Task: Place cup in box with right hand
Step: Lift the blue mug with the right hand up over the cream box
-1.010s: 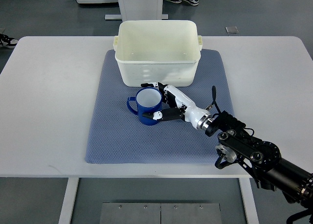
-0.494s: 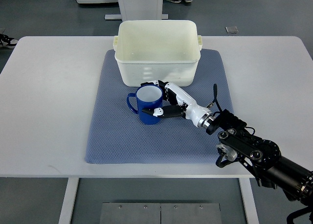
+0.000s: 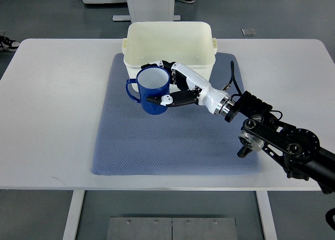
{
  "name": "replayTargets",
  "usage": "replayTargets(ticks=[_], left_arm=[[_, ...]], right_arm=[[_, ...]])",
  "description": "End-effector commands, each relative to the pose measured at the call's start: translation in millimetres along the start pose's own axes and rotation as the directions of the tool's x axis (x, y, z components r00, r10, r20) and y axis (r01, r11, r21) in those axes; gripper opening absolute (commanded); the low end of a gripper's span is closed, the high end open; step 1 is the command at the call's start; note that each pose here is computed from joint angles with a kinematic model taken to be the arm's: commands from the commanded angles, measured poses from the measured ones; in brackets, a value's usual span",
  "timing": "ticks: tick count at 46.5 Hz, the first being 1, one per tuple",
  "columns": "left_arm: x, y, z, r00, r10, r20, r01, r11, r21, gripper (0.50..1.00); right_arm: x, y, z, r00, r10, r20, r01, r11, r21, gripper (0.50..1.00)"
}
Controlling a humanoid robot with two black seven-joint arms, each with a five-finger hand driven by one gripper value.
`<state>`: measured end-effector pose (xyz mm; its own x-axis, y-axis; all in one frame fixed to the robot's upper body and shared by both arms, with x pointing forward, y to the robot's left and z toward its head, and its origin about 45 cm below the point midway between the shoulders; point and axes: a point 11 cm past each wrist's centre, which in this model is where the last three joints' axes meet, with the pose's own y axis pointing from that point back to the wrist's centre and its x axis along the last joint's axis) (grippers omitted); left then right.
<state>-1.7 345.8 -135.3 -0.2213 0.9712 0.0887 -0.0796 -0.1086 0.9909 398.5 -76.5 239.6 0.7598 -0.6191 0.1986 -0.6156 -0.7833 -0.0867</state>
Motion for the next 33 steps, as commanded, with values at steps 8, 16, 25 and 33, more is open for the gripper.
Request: replayTargets(ticks=[8, 16, 25, 33], left_arm=[[0.0, 0.0, 0.0, 1.000, 0.000, 0.000, 0.000, 1.000, -0.001, 1.000], [0.0, 0.0, 0.0, 1.000, 0.000, 0.000, 0.000, 1.000, -0.001, 1.000], [-0.2, 0.0, 0.9, 1.000, 0.000, 0.000, 0.000, 1.000, -0.002, 1.000], [0.0, 0.0, 0.0, 1.000, 0.000, 0.001, 0.000, 1.000, -0.001, 1.000]], right_arm=[[31.9, -22.7, -44.1, 0.998, 0.053, -0.015, -0.052, 0.998, 0.036, 0.500], [57.6, -36.7, -65.9, 0.990, 0.139, -0.040, -0.137, 0.989, 0.050, 0.500], [73.7, -56.6, -67.8, 0.969, 0.242, -0.049, -0.241, 0.970, 0.030, 0.500], [94.3, -58.9, -55.9, 0.934, 0.348, -0.082, -0.350, 0.937, -0.012, 0.500]])
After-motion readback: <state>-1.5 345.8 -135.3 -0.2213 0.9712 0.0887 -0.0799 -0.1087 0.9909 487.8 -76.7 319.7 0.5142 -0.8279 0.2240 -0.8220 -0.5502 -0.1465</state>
